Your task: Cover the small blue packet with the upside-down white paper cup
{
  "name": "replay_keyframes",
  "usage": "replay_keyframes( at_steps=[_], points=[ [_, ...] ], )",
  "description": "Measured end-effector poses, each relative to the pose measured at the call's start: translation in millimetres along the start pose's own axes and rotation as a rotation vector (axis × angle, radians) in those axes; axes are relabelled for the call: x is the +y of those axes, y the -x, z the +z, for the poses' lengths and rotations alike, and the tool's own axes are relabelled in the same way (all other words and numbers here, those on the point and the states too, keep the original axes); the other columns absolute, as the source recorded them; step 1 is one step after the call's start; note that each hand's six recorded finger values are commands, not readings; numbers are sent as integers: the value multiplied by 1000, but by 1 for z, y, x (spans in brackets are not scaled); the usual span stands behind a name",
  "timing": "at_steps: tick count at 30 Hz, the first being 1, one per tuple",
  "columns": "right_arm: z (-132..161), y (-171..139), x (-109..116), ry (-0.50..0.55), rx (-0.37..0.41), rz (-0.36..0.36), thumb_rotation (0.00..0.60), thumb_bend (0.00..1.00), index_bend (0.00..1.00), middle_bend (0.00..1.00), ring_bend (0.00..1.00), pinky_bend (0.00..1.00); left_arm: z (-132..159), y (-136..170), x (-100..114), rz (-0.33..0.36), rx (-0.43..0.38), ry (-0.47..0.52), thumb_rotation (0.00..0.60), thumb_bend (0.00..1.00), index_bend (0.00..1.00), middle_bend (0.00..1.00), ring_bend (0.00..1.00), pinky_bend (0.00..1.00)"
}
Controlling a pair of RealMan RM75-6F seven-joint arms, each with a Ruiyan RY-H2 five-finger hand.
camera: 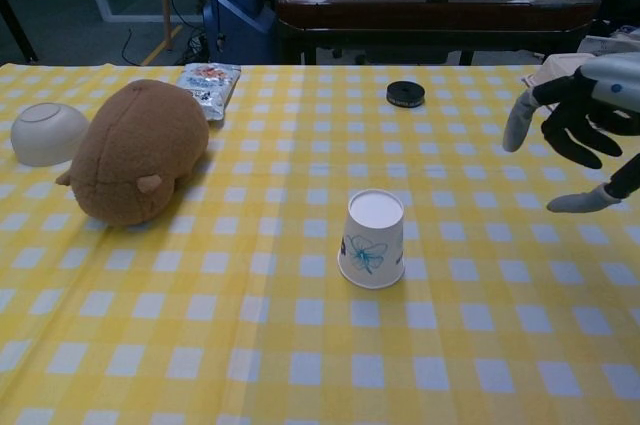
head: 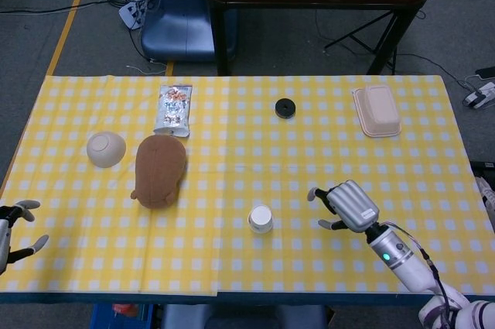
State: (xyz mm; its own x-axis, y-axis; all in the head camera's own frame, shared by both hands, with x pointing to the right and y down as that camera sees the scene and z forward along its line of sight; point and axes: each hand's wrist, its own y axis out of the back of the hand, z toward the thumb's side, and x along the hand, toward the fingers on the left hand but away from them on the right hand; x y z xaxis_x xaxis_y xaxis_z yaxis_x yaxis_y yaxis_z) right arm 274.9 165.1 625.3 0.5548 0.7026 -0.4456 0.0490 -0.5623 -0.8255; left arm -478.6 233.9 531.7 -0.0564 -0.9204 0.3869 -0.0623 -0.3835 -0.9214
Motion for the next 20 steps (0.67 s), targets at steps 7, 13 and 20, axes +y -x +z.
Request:
replay_keyframes(
  at_steps=[7, 13, 20],
  points=[
    [-32, -67, 30, -168, -224, -130, 600, 84, 415, 556, 479, 597, 9, -1, -14, -50, -32, -26, 600, 144, 440, 513, 415, 538],
    [-57, -110, 41, -189, -336, -228, 600, 99, 415, 553, 479, 597, 14, -2, -23, -64, -53, -35, 600, 143, 443, 513, 416, 538],
    [-80, -143, 41, -156, -429, -277, 600, 106, 415, 553, 479, 597, 17, -3, -31, -85, -64, -45, 600, 144, 444, 513, 416, 538]
  ],
)
